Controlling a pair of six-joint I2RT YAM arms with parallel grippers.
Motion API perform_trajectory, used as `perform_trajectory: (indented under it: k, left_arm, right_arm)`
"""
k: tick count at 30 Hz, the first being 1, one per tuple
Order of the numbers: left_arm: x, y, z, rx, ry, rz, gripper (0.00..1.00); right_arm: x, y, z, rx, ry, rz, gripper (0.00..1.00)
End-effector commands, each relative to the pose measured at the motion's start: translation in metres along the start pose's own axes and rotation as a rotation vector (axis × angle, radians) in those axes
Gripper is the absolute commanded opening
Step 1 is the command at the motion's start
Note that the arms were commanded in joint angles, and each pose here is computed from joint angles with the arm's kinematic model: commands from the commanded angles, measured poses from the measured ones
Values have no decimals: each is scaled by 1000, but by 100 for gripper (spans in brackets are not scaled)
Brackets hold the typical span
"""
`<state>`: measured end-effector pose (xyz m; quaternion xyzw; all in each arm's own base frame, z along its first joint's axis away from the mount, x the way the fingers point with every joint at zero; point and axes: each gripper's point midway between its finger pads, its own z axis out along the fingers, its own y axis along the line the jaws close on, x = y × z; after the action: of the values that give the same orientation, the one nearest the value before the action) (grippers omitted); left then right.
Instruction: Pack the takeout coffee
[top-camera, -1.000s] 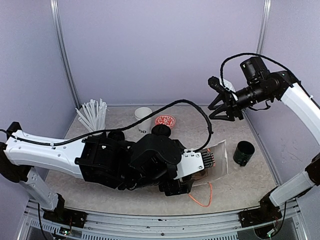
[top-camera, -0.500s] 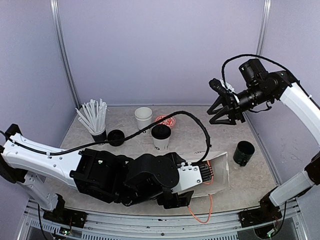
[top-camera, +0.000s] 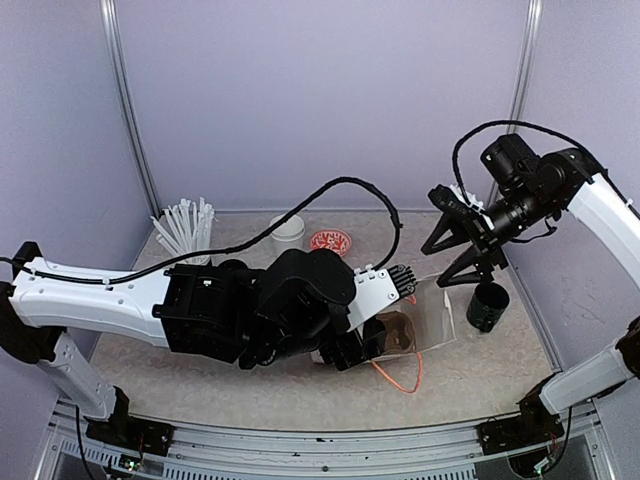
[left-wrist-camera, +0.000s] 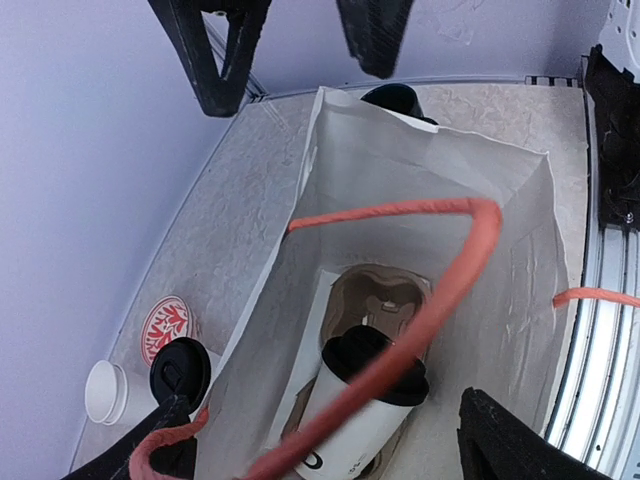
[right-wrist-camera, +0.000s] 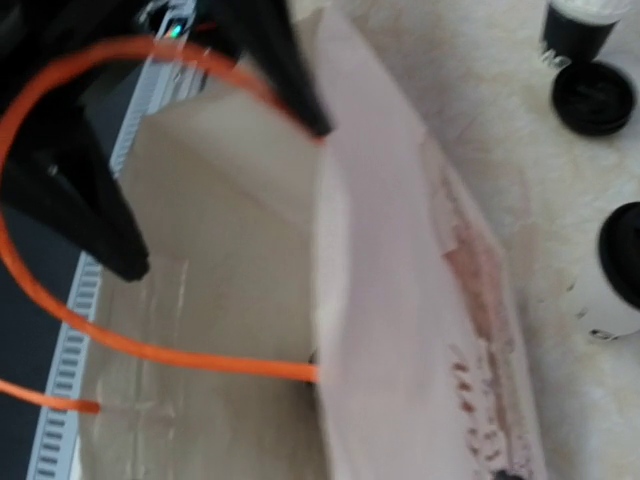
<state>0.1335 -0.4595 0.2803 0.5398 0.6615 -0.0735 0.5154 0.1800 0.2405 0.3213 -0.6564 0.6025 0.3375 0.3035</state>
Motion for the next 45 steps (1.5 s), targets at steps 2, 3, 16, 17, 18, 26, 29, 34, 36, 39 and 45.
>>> perform_trajectory:
  k: [2,3,16,17,18,26,29,34,36,39,45]
  left_arm:
    - [-14,9,3,-5,-25,-75,89]
    - [-13,10,3,-5,-22,-83,88]
    - [-7,23,7,-33,-1,-131,88]
    - [-8,24,6,-34,-2,-131,88]
    - [-8,24,6,-34,-3,-131,88]
    - [-5,27,5,-43,-1,-131,88]
    - [-4,28,5,-45,2,-129,88]
    - [-1,29,4,-52,6,-127,88]
    - [-1,31,3,-57,4,-129,88]
    - [0,34,2,-65,4,-132,88]
    - [3,40,2,-85,6,-147,88]
  right_arm:
    - [8,10,15,18,82,-59,73]
    - [8,10,19,19,92,-70,74]
    - [-9,-10,50,89,95,-117,72]
    - [-9,-13,51,96,97,-112,70]
    - [-10,-15,52,103,96,-109,69]
    - [-5,-28,62,122,112,-64,49]
    - [-2,-30,66,114,121,-49,40]
    - [-2,-31,68,96,126,-29,28]
    - [-3,-32,68,104,124,-30,28]
    - [-5,-30,66,103,114,-41,38]
    - [-1,-29,64,115,127,-72,59]
